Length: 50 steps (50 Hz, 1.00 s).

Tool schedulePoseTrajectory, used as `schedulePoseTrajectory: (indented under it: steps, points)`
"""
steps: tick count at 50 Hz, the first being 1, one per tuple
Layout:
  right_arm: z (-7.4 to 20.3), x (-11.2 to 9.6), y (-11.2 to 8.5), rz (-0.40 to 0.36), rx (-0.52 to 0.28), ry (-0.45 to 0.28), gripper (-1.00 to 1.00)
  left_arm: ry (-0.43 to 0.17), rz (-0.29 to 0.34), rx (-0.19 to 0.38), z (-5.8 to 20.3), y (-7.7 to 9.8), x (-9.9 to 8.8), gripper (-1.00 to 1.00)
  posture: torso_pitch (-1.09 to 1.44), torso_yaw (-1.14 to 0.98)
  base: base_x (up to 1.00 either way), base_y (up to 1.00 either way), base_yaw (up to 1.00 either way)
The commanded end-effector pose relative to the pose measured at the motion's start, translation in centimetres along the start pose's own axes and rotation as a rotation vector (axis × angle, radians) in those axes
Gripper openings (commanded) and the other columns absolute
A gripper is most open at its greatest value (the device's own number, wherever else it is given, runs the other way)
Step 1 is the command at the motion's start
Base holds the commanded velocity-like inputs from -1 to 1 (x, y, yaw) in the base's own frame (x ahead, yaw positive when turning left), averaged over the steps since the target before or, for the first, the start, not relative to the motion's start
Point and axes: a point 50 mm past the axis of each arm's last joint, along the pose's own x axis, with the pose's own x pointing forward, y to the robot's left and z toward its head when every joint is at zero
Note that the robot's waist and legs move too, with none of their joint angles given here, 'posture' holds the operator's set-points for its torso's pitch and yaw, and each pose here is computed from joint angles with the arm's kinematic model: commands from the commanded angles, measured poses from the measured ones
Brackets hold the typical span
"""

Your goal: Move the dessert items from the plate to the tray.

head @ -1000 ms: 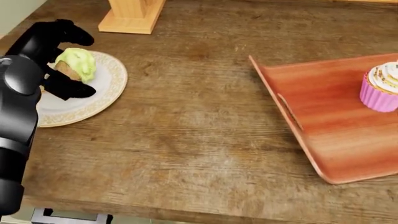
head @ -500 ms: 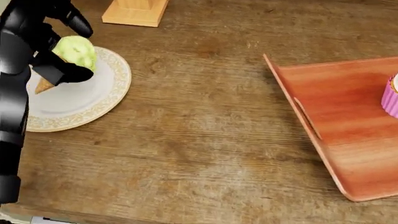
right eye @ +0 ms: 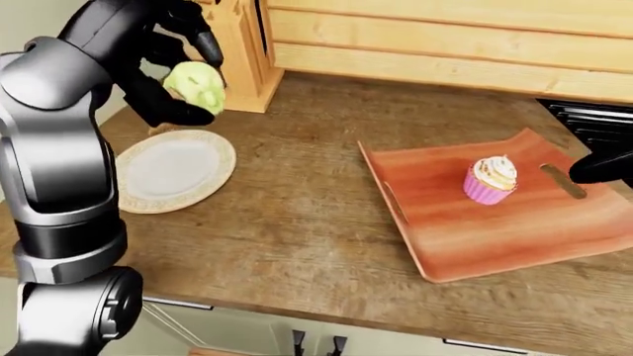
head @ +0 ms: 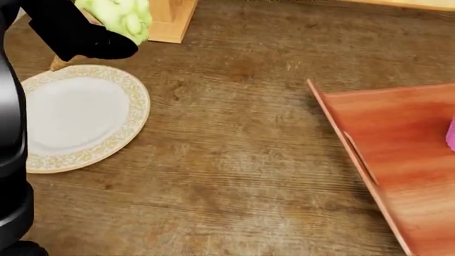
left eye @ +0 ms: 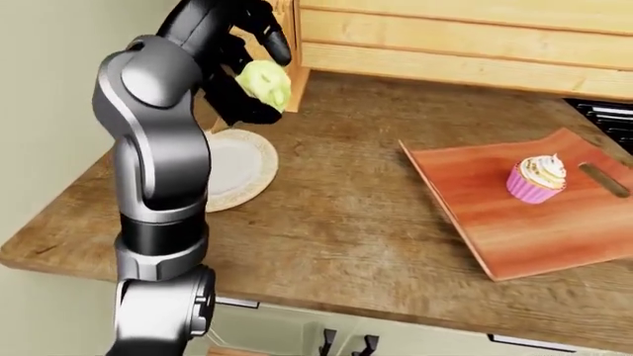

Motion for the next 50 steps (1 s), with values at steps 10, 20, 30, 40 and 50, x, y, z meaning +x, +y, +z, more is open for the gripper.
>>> schedulePoseTrajectory:
  steps: [10, 20, 30, 40, 50]
  points:
    - [0.0, -2.3, -1.8, -0.071, -0.01, -0.036, 1.0, -0.122, -0.001, 0.075, 5.2, -0.7, -0.3, -1.0, 0.0, -0.13, 0.0, 0.0, 0.0]
    - [-1.2, -3.4, -2.1, -0.083, -0.005, -0.024, 1.0, -0.163, -0.041, 0.082, 7.6, -2.5, 0.9, -1.0, 0.0, -0.18, 0.0, 0.0, 0.0]
    - [-2.5, -4.6, -2.5, -0.099, 0.003, -0.005, 1.0, -0.196, -0.063, 0.095, 9.0, -3.4, 1.4, -1.0, 0.0, -0.23, 0.0, 0.0, 0.0]
    - [-3.4, -6.2, -3.1, -0.12, 0.006, 0.014, 1.0, -0.223, -0.077, 0.103, 9.7, -4.1, 1.6, -1.0, 0.0, -0.28, 0.0, 0.0, 0.0]
    - [-4.0, -7.2, -3.8, -0.136, 0.009, 0.026, 1.0, -0.244, -0.087, 0.1, 10.6, -4.7, 1.1, -1.0, 0.0, -0.33, 0.0, 0.0, 0.0]
